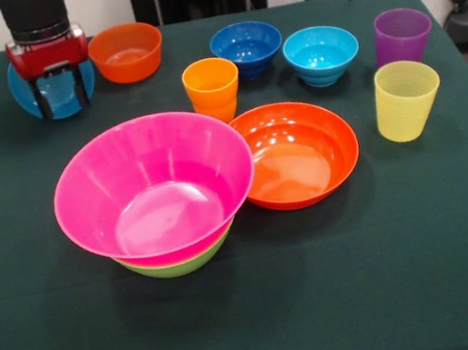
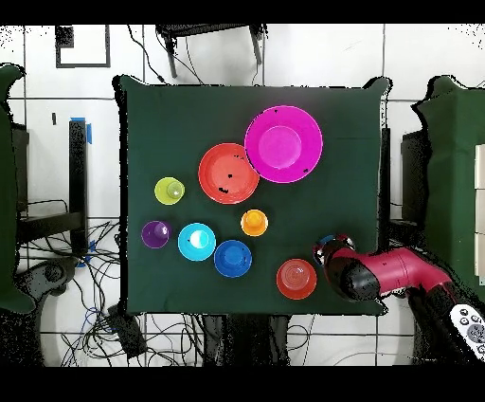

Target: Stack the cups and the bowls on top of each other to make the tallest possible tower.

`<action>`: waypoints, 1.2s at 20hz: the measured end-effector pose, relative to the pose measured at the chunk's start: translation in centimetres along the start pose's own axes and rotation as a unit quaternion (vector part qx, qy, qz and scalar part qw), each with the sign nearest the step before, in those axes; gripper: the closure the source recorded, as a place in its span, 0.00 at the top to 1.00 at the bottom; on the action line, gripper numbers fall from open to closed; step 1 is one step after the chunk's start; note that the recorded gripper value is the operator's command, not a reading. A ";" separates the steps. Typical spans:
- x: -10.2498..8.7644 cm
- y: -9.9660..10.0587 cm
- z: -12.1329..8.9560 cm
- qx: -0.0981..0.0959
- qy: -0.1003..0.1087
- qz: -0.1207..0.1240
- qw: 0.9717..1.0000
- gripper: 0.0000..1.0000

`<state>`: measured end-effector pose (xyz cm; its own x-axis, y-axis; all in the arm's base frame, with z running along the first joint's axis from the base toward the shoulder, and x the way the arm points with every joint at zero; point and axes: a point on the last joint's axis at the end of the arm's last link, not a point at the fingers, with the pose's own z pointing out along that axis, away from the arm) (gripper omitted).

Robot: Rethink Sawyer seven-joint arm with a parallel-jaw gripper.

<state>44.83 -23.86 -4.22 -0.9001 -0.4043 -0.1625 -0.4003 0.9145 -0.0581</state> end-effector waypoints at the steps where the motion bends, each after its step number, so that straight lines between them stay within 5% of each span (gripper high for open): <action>1: 0.0 -0.2 0.0 0.001 -0.006 0.002 1.000 1.00; 10: 0.3 -1.8 -0.6 0.012 -0.047 0.026 0.998 1.00; 19: -0.1 -3.0 -4.6 0.015 -0.028 0.070 0.997 1.00; 24: -0.1 -4.3 -6.7 0.020 0.004 0.095 0.995 1.00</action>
<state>45.54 -27.85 2.66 -0.9603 -0.2237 -0.1667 -0.2155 0.9743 -0.0661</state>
